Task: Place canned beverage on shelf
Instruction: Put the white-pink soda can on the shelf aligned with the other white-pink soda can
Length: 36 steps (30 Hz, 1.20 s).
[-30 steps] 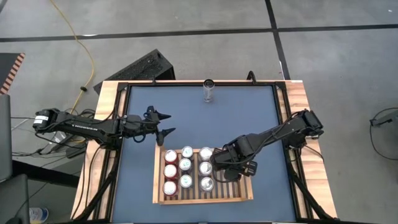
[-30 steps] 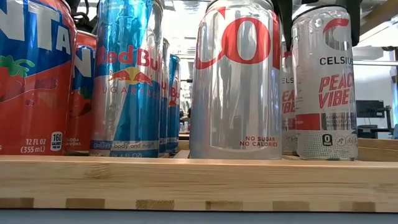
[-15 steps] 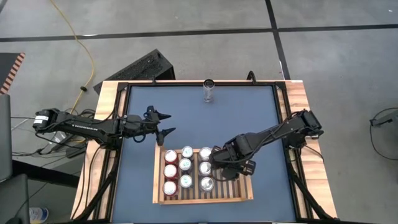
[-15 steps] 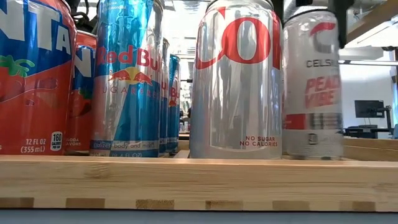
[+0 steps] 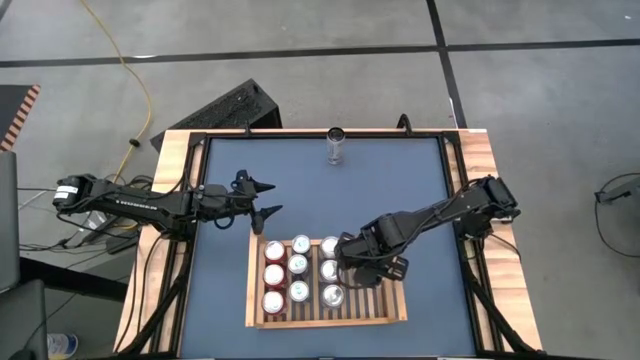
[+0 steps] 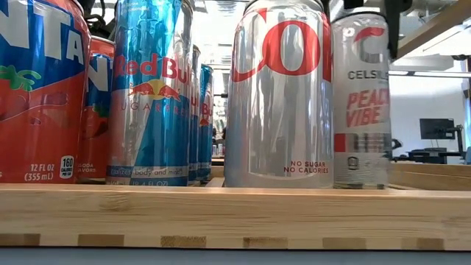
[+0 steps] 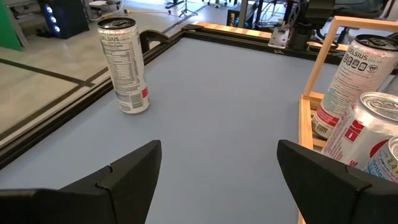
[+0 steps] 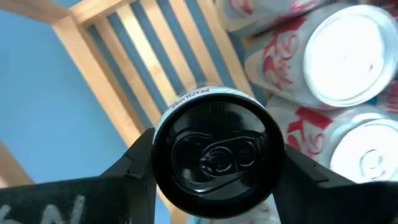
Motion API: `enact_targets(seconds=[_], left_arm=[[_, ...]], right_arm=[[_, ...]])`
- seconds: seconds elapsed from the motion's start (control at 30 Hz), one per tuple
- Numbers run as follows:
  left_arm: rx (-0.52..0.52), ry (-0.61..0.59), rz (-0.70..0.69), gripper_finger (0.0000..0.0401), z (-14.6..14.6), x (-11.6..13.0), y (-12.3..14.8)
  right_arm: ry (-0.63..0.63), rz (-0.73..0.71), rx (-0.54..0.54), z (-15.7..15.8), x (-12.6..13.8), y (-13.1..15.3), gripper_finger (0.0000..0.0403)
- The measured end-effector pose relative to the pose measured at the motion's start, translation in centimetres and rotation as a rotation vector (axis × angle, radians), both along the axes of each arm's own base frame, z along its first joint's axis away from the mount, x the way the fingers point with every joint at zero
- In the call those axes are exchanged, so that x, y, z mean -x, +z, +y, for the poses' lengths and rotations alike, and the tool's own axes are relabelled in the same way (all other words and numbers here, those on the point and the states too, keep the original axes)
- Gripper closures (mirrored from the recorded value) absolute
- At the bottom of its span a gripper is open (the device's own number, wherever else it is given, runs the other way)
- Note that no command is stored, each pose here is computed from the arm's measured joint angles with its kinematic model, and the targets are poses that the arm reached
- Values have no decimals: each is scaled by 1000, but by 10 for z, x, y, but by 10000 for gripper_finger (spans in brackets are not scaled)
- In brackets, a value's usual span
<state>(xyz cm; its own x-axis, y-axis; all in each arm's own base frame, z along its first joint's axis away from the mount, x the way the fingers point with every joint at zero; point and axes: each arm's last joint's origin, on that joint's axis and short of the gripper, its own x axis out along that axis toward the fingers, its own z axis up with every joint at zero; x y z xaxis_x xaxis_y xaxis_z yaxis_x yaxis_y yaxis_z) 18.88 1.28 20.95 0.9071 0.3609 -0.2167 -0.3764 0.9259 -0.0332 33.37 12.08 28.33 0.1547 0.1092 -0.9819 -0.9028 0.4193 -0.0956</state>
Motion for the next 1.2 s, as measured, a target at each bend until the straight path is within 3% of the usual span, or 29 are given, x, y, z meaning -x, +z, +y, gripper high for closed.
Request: enact_targets(seconds=[1.0, 1.2], left_arm=[[0, 0, 1, 94, 0, 0, 0], [0, 0, 0, 94, 0, 0, 0]], right_arm=[[-26, -22, -25, 1, -2, 1, 197], [-46, 24, -24, -3, 3, -13, 197]])
